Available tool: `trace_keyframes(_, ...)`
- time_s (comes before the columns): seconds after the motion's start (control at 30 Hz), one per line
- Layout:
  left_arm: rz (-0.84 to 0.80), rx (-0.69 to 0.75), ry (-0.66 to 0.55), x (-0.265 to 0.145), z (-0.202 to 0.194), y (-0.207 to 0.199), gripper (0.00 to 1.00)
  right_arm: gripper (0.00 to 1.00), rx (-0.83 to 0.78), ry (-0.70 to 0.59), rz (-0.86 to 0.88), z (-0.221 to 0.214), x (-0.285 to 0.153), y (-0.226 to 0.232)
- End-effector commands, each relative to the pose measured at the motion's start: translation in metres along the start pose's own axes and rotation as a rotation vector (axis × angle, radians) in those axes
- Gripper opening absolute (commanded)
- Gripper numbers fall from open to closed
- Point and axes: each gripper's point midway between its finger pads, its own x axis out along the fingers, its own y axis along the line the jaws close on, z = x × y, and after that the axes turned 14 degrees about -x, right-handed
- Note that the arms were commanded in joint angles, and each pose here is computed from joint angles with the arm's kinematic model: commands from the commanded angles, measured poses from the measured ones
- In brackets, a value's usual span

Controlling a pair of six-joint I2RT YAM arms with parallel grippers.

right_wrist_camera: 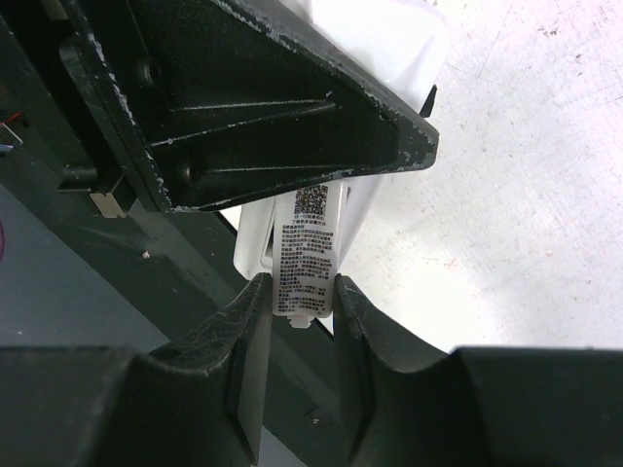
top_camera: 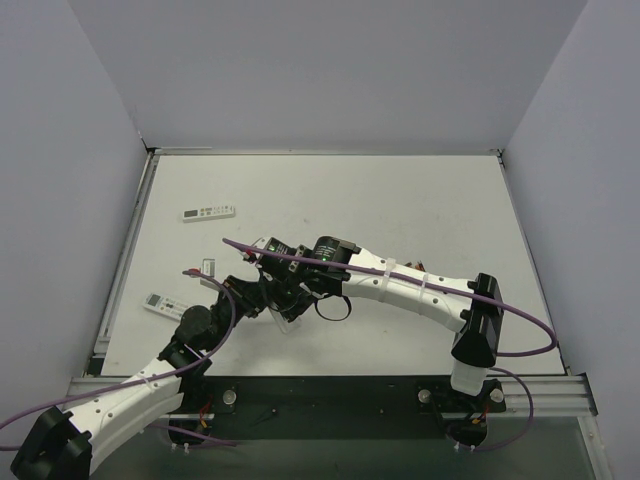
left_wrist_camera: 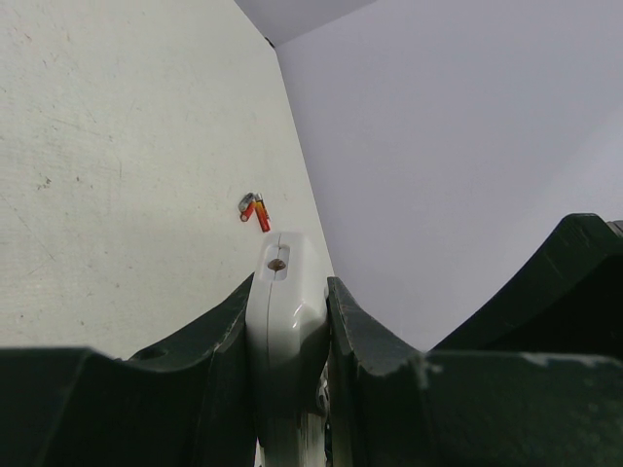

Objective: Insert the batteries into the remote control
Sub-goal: Load the battery cover into the remote control.

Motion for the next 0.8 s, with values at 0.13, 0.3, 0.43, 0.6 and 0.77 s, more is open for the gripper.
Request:
trace_keyframes(0.13,-0.039,0.005,-0.026,-0.0022,0.0039,-0.0048,0.0,0.0,0.014,0.039,-0.017,-0.0097,-0.006,-0.0022)
trace_keyframes(0.3,-0.036,0.004,-0.032,-0.002,0.0049,-0.0044,0.0,0.0,0.018,0.05,-0.02,-0.0123,-0.005,-0.0037)
trace_keyframes(0.43,-0.035,0.004,-0.033,-0.0022,0.0049,-0.0036,0.0,0.0,0.025,0.054,-0.025,-0.0135,-0.0044,-0.0053)
trace_keyframes(0.6,-0.036,0.004,-0.037,-0.0029,0.0056,-0.0038,0.0,0.0,0.028,0.053,-0.038,-0.0138,-0.0051,-0.0091)
trace_keyframes(0.77,-0.039,0.008,-0.036,-0.0032,0.0055,-0.0045,0.0,0.0,0.019,0.02,-0.053,-0.0063,-0.0071,-0.0101)
